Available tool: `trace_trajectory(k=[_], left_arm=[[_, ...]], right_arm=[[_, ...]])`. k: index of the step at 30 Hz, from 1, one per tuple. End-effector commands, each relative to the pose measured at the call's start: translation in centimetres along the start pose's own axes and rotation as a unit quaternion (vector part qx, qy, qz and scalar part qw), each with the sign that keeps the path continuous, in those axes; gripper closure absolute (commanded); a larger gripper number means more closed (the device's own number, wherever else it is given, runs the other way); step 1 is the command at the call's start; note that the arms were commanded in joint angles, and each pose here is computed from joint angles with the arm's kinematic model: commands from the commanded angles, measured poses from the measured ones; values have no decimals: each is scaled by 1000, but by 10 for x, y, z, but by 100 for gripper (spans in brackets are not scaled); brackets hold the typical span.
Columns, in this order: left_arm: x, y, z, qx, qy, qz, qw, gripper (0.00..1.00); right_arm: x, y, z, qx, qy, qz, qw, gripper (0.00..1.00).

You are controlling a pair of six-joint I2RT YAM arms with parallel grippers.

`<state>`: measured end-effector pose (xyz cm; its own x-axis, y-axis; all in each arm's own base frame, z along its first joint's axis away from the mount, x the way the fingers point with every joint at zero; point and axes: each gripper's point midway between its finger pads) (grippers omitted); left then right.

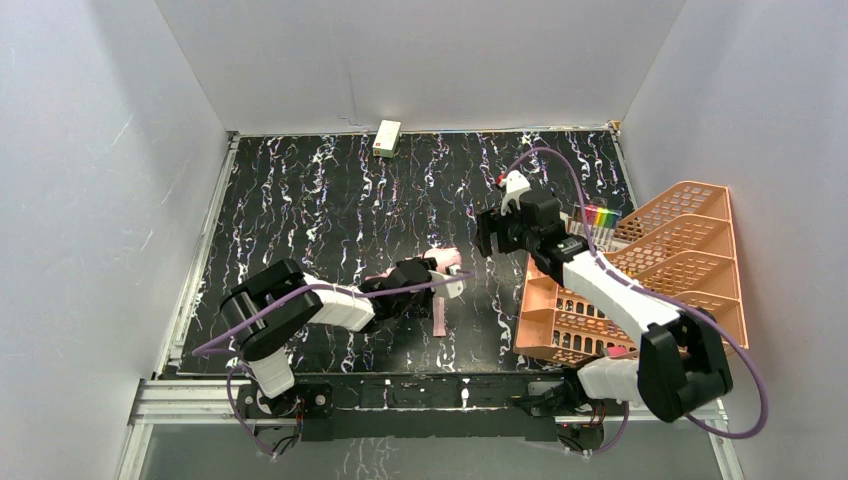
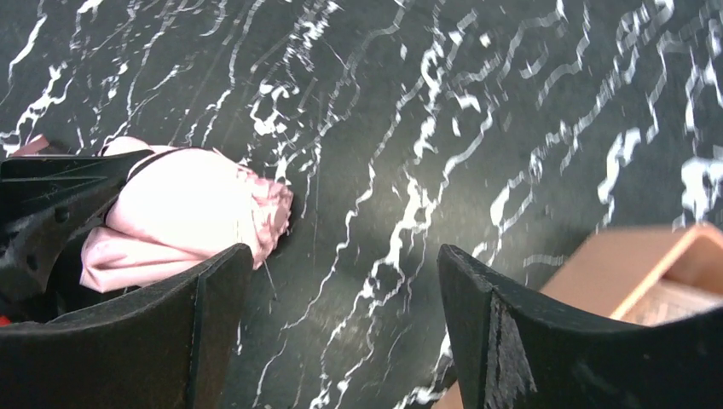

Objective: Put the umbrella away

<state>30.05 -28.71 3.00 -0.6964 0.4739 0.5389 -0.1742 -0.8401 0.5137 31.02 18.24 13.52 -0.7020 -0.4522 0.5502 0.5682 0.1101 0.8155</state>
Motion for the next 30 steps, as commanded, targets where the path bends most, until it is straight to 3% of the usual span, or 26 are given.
trace_trajectory(k=[1, 12, 17, 21, 30], left_arm=[[17, -73, -42, -136, -29, 108, 984, 100], [19, -62, -41, -167, -3, 81, 983, 100], [19, -63, -44, -174, -4, 79, 982, 100], [19, -62, -46, -174, -5, 76, 982, 100], [20, -61, -47, -174, -4, 72, 982, 100]], right_arm=[[-10, 50, 31, 133, 118, -58, 982, 12], [-44, 25, 70, 279, 292, -38, 914, 16], [-52, 18, 88, 290, 363, -11, 885, 15], [-64, 6, 99, 299, 383, 14, 874, 7], [-78, -41, 100, 294, 418, 130, 850, 11]])
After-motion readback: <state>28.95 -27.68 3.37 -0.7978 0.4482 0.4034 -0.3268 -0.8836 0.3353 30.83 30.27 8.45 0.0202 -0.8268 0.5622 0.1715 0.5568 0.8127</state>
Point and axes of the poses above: each gripper's point midway between its finger pads, its own x axis back along the fingers, its own z axis along the line the jaws close on, y = z × x, and after that the axes turned 2 degrees about -x, right-handed
